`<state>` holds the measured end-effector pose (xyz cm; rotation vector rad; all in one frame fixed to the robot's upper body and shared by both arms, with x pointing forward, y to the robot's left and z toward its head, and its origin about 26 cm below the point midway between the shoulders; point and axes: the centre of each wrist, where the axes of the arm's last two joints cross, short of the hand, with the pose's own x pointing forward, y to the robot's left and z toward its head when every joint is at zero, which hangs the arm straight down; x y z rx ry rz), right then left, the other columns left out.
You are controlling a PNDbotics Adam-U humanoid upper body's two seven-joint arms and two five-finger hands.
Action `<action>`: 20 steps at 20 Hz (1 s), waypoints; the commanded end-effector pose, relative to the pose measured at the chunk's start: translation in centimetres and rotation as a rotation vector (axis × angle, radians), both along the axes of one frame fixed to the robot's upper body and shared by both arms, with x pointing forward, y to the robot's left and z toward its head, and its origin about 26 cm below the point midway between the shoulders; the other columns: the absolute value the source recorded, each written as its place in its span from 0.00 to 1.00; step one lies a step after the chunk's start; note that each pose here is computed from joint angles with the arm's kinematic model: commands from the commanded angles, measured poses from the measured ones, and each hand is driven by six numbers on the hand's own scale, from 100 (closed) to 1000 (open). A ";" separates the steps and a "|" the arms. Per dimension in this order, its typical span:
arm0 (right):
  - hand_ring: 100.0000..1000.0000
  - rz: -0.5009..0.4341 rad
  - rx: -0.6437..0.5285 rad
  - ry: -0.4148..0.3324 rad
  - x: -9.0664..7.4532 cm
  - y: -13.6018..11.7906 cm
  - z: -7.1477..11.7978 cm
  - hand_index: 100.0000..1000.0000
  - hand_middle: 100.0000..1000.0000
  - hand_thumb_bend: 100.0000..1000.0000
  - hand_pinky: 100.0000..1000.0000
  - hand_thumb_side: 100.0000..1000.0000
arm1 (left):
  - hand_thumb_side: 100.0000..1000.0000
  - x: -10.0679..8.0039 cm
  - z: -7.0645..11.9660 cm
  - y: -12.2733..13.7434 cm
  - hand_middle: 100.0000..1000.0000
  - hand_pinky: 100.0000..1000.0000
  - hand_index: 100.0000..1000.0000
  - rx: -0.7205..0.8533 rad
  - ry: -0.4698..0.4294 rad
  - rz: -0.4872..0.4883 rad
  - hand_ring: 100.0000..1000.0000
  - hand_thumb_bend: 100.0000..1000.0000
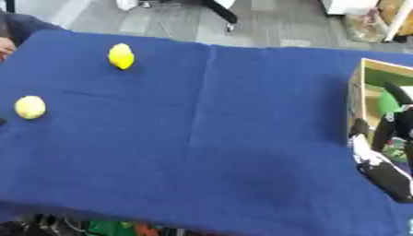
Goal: Pick up the objects with one hand, pass them to the other hand, and then place them into the box on the other side of the table.
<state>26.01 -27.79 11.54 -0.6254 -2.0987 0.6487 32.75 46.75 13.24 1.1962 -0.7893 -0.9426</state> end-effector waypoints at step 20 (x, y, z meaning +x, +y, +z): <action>0.20 0.024 0.020 -0.005 -0.1 0.5 0.5 0.97 0.17 0.00 0.25 0.55 | 0.08 2.7 -2.0 -0.9 0.51 0.71 0.69 -0.119 -0.025 -0.032 0.54 0.35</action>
